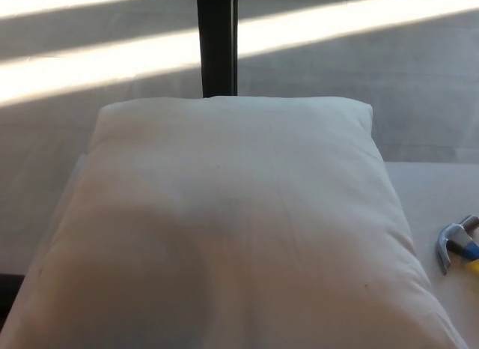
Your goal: A hammer is kept on the right hand side and a pillow is kept on the left hand side on the desk infront of the robot and the robot uses its right hand to pick up the hammer and makes a downward swinging motion to hit the pillow
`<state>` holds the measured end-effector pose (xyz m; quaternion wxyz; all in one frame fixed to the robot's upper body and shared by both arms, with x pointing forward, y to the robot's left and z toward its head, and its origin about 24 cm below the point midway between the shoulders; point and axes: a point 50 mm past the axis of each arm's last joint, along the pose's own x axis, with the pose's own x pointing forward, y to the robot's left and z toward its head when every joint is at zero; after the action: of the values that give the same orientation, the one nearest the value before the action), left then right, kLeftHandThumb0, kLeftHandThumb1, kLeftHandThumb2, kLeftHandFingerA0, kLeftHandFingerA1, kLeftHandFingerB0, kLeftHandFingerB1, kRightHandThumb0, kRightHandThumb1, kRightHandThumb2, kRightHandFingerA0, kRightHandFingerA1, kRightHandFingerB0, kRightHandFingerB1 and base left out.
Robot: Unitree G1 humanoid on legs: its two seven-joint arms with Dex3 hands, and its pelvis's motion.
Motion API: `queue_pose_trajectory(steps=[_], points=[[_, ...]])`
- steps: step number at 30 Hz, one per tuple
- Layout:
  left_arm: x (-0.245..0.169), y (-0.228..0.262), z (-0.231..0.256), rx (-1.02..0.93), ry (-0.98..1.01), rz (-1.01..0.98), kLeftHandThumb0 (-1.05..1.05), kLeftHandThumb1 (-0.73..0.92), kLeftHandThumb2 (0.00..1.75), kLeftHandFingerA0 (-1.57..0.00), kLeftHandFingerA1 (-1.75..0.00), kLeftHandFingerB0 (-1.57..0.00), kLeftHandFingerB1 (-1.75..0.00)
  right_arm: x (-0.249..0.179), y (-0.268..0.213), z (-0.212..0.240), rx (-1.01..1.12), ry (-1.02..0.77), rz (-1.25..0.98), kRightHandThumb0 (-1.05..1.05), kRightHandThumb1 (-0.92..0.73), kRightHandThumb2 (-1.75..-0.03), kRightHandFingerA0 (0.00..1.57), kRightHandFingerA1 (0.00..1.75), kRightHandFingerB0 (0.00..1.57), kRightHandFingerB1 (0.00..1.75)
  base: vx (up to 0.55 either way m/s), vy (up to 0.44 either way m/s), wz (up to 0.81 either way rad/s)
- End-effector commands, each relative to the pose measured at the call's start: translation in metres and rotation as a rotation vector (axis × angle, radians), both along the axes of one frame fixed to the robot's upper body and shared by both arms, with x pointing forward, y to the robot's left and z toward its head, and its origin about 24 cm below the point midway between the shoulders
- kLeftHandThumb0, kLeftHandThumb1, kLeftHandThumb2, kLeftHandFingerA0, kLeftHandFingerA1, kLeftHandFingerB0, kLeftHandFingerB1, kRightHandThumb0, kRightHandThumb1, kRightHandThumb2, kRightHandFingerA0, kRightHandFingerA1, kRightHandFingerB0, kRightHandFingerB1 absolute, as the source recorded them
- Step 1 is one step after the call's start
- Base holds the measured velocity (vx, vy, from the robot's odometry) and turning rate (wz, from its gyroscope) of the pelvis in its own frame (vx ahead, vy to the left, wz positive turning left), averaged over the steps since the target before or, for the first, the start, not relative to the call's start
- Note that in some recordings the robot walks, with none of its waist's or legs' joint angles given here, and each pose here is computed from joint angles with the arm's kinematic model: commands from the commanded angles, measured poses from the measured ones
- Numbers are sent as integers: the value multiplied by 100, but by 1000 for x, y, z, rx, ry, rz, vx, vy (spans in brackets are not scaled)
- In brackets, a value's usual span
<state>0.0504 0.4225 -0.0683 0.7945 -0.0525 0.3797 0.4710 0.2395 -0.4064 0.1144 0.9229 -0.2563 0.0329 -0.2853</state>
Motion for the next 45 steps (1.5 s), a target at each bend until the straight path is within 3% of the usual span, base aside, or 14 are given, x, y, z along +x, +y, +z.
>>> queue_pose_trajectory(steps=[1,10,11,12,13,23,24,26,28,30,36,37,39,45], points=[[1,5,5,29,-19,5,-57,55,57,-73,-66,-71,-55,37,33,47,-436,127,154,-96,-55,-102,0,10,9,17,0,0,0],[0,6,6,36,-6,-20,-60,56,58,-73,-62,-78,-58,55,49,4,-495,441,265,-82,-44,-90,0,15,6,22,0,0,0],[0,6,6,33,-10,-16,-59,55,57,-72,-62,-76,-57,55,50,1,-503,460,279,-99,-55,-61,0,13,7,28,0,0,0],[0,5,6,28,-16,-11,-59,55,57,-72,-62,-76,-57,54,53,-3,-514,489,300,-99,-55,-61,0,13,7,28,0,0,0],[0,5,6,26,-16,-5,-59,56,58,-72,-62,-77,-61,54,53,-7,-498,521,313,-91,-52,-93,0,4,11,18,0,0,0],[1,5,6,39,-15,-26,-59,55,58,-73,-66,-77,-63,55,62,-31,-486,696,349,-76,-44,-87,0,15,7,31,0,0,0],[2,5,6,38,-15,-16,-57,56,57,-74,-64,-78,-60,56,63,-35,-474,718,344,-83,-56,-58,0,21,12,27,0,0,0],[2,5,6,41,-13,-20,-58,55,58,-74,-65,-78,-59,56,61,-39,-469,730,332,-76,-42,-87,0,21,7,35,0,0,0],[3,5,6,39,-7,-29,-58,57,58,-72,-62,-78,-59,56,58,-43,-443,740,315,-82,-56,-58,0,26,16,27,0,0,0],[3,5,6,44,-1,-25,-58,56,57,-75,-64,-78,-59,55,55,-47,-426,762,302,-75,-43,-87,0,18,13,37,0,0,0],[3,5,6,38,-7,-24,-59,56,57,-74,-63,-75,-56,56,51,-55,-438,840,279,-76,-44,-86,0,20,13,36,0,0,0],[4,6,7,42,-5,-33,-59,56,57,-73,-62,-76,-57,56,52,-57,-434,845,287,-79,-55,-58,0,27,16,27,0,0,0],[3,6,7,44,4,-37,-60,56,57,-74,-63,-73,-55,60,63,-63,-464,862,292,-71,-42,-85,0,20,13,37,0,0,0],[5,5,6,43,-2,-30,-59,56,57,-76,-65,-73,-53,62,76,-74,-497,884,326,-75,-45,-84,0,19,12,35,0,0,0]])
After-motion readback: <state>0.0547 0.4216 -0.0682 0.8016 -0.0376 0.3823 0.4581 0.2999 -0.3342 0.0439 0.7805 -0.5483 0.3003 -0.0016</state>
